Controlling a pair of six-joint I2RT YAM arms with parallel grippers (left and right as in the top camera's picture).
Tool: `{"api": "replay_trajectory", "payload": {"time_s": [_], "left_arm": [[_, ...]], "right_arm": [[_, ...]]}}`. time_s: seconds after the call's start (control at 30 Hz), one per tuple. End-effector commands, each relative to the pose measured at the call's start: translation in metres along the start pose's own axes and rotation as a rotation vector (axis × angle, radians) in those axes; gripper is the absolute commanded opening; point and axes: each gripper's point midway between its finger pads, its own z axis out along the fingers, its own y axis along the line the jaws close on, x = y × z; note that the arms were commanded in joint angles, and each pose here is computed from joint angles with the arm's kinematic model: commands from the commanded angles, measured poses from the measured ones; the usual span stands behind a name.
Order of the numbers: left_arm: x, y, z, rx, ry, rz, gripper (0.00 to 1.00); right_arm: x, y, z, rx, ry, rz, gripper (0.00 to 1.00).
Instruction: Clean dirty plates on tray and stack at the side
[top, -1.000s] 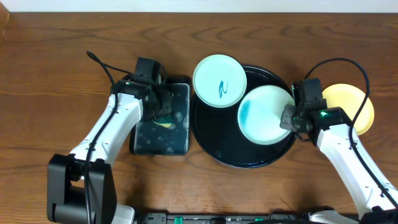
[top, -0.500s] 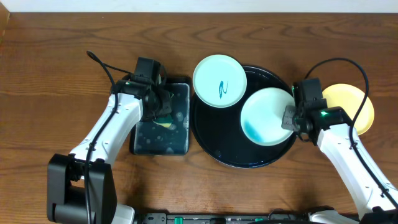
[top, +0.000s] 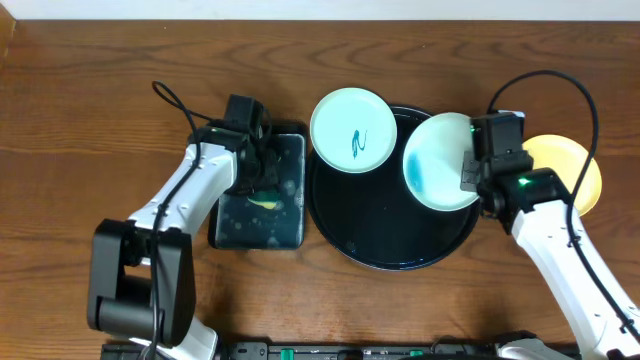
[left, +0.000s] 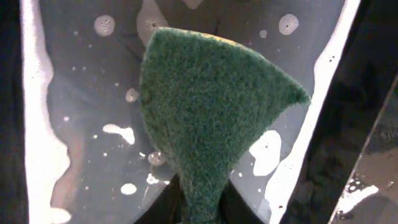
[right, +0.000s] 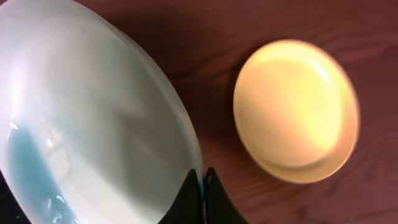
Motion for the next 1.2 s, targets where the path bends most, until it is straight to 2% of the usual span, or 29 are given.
{"api": "replay_trajectory", "payload": {"time_s": [0.0, 0.13, 0.53, 0.87, 1.17], "left_arm": [[0.0, 0.005, 0.008, -0.017, 0.004, 0.024, 0.37], [-0.002, 0.011, 0.01, -0.057, -0.003, 0.023, 0.49], [-0.001, 0.013, 0.011, -0.063, 0.0, 0.022, 0.49], [0.0, 0.013, 0.013, -0.066, 0.007, 0.022, 0.48], [0.0, 0.014, 0.013, -0.067, 0.009, 0.021, 0.48]], "right_arm": [[-0.021, -0.002, -0.018, 0.104, -0.111, -0.069, 0.01], [-0.029, 0.009, -0.031, 0.151, -0.185, -0.113, 0.01], [-0.044, 0.017, -0.054, 0.252, -0.31, -0.15, 0.01], [-0.047, 0.017, -0.056, 0.265, -0.322, -0.171, 0.01], [-0.051, 0.016, -0.058, 0.297, -0.325, -0.27, 0.01]]}}
